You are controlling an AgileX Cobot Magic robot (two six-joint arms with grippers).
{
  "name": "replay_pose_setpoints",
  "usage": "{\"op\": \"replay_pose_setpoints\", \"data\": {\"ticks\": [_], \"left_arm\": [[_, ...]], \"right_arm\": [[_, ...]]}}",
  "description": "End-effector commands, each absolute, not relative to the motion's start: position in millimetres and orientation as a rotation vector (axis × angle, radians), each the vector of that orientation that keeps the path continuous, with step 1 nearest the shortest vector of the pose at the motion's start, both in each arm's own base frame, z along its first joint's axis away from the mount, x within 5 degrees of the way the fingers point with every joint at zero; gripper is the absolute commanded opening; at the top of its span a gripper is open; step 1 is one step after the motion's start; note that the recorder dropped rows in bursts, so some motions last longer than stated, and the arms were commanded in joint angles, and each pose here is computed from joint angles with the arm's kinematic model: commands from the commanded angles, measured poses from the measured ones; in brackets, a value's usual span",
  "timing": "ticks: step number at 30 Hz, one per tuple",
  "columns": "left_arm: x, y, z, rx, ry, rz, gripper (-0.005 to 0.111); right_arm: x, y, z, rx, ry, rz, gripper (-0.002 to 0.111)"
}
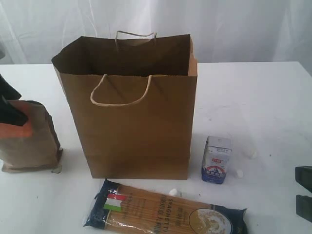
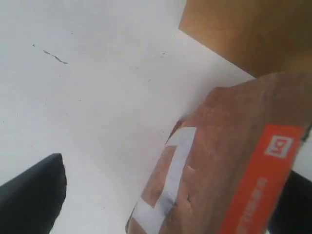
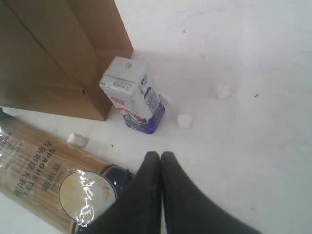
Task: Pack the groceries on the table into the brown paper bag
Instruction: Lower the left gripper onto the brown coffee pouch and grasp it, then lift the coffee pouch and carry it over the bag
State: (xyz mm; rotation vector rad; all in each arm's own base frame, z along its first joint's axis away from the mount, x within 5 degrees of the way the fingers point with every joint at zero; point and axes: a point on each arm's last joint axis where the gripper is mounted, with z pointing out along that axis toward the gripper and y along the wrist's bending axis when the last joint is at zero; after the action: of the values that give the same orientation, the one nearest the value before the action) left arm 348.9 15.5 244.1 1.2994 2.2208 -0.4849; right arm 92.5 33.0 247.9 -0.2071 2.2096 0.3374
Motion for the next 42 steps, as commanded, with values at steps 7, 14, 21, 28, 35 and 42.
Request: {"op": "replay_pose_setpoints", "data": {"ticks": [7,14,21,28,35,42], "left_arm": [[348,15,228,1.269,2.287,-0.597,0.105],[334,13,211,1.293,2.344,-0.671,0.09],[330,12,209,1.306,2.353,-0.723,0.017],[325,6,218,0.947,2.578,-0.963,0.0],[349,10,294,0.603,2.64,-0.901,0.0],[339,7,381,0.622,2.428,-0.709,0.0]], "right_arm": [[93,33,247,-0.205,2.207,0.331,0.0],[93,33,247,-0.205,2.207,0.331,0.0],[93,33,247,-0.205,2.207,0.331,0.0],[93,33,247,-0.205,2.207,0.331,0.0],[93,33,247,-0.205,2.207,0.331,0.0],[93,33,247,-0.205,2.207,0.331,0.0]]}}
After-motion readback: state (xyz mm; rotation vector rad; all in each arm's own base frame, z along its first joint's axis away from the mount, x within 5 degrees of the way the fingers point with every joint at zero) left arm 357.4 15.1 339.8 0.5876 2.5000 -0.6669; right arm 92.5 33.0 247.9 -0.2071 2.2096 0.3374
